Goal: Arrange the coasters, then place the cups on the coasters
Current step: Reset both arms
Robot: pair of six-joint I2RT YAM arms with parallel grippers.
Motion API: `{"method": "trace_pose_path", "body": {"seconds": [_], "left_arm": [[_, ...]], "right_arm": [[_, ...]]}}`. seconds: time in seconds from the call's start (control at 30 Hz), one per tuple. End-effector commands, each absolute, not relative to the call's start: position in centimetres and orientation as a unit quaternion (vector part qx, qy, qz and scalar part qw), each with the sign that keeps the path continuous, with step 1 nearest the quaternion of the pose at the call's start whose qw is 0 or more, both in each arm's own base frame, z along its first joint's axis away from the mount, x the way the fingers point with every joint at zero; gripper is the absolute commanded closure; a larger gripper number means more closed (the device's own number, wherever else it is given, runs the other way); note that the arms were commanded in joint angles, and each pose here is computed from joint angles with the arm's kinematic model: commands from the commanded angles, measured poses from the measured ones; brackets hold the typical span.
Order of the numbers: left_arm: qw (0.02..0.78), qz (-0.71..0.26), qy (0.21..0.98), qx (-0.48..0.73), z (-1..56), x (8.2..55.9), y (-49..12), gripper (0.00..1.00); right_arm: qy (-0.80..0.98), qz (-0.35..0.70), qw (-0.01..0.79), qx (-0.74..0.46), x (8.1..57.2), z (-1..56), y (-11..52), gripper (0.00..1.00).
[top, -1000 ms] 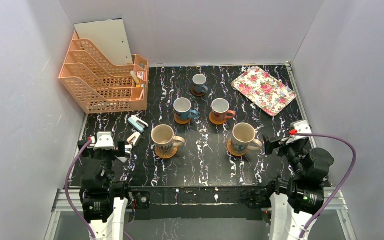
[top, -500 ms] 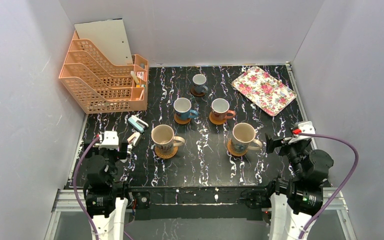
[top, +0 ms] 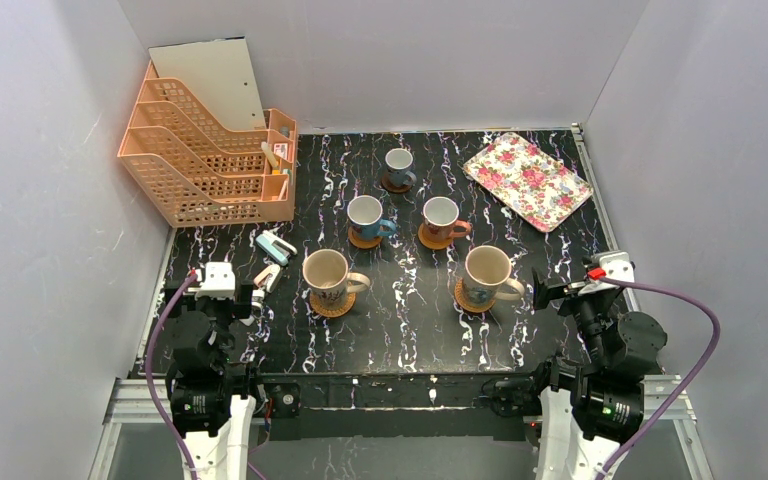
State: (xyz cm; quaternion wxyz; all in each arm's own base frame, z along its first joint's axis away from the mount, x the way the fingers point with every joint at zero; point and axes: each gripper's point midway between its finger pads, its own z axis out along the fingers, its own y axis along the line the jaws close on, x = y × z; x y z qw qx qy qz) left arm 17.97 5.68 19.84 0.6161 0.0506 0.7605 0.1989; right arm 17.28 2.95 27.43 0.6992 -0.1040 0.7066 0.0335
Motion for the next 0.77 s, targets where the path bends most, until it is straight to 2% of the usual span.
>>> {"method": "trace_pose_path", "body": {"seconds": [0.0,0.73], "left_arm": [[0.618,0.21,0.757,0.035,20.25,17.79,6.25,0.02],[0.619,0.208,0.756,0.038,20.26,17.83,6.12,0.02]], "right_arm": [[0.691,0.023,0.715,-0.101,17.36,28.43,2.68,0.02],[0.696,0.018,0.714,-0.079,17.57,28.78,2.04,0.02]]}}
